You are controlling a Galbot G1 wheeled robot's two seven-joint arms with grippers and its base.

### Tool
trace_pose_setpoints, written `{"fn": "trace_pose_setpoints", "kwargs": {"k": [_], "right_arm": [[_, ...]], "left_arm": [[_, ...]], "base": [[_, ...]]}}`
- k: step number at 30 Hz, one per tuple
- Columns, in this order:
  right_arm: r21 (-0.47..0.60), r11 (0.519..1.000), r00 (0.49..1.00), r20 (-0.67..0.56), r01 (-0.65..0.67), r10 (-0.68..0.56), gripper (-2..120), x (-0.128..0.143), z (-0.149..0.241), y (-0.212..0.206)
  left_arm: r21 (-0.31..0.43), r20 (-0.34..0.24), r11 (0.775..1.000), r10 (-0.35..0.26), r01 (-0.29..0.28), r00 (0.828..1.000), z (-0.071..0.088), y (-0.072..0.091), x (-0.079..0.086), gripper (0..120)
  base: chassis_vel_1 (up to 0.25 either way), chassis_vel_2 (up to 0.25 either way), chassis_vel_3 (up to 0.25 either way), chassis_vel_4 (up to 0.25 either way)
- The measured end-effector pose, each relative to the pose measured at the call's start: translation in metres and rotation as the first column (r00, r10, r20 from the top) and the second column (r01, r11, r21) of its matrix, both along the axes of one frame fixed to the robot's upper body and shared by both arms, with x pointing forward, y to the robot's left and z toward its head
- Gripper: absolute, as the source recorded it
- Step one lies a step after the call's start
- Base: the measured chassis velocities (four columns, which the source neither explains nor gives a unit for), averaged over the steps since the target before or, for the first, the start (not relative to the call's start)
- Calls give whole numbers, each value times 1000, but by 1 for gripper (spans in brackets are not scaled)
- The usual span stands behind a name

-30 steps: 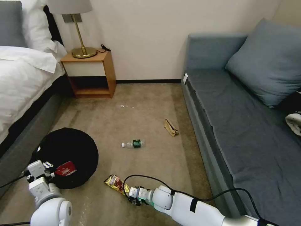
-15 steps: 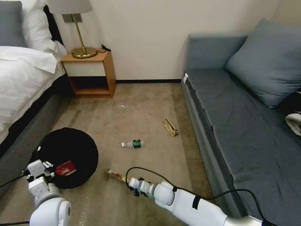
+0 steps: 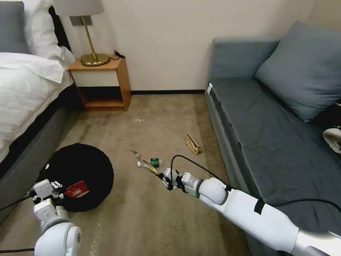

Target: Pick up the trash bin, then pick up the garbage on the floor and place it into the trash bin.

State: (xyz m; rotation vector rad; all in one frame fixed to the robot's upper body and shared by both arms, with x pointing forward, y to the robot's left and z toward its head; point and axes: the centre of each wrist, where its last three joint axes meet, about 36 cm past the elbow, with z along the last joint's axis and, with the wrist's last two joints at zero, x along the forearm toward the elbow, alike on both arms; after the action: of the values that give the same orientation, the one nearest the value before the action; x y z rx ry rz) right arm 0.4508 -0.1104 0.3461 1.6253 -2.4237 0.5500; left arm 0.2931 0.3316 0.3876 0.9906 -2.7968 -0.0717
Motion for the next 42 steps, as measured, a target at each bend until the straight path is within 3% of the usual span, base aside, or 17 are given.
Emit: {"fn": "trace_pose_setpoints", "kwargs": {"k": [4,7,18,29,33,35,42], "right_arm": [[100,984,989,27,-146,144,0,-11,14,47],[114,977,983,50,-182,178,0,-12,15,66],[91,972,968,145,-217,203,0,23,24,111],[132,962,966,134,-240,223,0,13,13,150],[127,963,967,127,-239,223,10,11,12,152],[115,965,968,120,-236,222,22,12,10,150],[108,968,970,110,-227,215,45,12,3,143]], "left_arm": [[-10,5,1000,-13,13,1000,2,-5,-1,5],[-13,7,1000,-15,15,1000,3,-8,-2,5],[-18,6,1000,-12,12,1000,3,-15,-5,5],[-22,9,1000,-9,9,1000,3,-17,-4,5],[-21,9,1000,-9,9,1000,3,-17,-4,5],[-21,10,1000,-9,9,1000,3,-17,-4,5],[-21,12,1000,-8,9,1000,4,-17,-3,5]], "base": [[0,0,0,0],[0,0,0,0],[0,0,0,0],[0,0,0,0],[0,0,0,0],[0,0,0,0],[0,0,0,0]]}}
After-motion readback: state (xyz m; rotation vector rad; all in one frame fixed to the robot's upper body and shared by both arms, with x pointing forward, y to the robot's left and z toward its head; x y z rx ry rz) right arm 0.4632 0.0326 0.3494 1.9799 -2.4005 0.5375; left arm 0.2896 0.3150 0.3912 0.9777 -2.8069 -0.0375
